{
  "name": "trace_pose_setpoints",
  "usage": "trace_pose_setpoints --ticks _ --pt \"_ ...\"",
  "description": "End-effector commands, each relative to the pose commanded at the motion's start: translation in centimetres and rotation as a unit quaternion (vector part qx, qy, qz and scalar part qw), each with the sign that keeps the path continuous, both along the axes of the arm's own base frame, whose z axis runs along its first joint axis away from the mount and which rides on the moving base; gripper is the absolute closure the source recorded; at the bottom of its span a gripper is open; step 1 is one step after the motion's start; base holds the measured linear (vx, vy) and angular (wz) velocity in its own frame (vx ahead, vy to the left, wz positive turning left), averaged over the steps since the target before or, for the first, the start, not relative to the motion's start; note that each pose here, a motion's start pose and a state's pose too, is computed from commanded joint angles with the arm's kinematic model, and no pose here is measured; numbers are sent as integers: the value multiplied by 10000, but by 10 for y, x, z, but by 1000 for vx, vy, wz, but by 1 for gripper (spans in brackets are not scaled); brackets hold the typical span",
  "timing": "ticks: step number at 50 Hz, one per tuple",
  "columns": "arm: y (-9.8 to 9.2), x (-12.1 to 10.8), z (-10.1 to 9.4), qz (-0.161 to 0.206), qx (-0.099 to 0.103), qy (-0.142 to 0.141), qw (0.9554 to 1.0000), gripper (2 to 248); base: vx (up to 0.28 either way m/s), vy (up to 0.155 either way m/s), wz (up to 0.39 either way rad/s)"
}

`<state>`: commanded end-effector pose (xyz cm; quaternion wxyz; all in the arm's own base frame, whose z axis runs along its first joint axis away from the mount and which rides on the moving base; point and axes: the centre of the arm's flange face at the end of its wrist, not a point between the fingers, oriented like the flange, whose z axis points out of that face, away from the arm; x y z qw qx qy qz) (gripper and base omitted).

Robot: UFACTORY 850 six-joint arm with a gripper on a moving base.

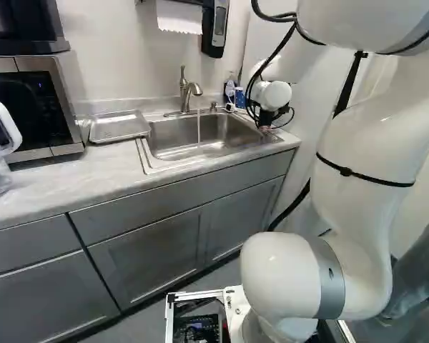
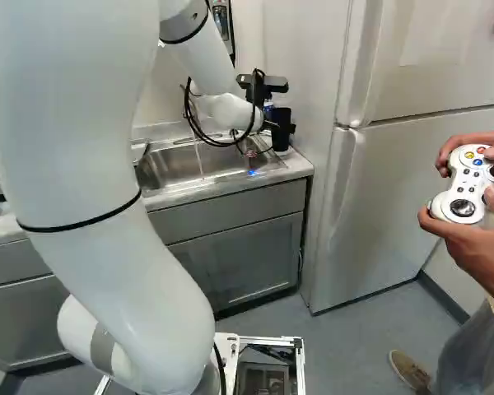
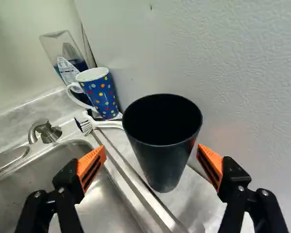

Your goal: Rinse the cup and place it in the tray

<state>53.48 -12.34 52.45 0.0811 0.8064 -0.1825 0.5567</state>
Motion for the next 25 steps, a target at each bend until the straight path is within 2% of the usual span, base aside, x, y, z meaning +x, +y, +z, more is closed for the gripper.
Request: trace_pose_setpoints --ticks 25 --pt "0 0 0 -4 0 0 10000 3 0 0 0"
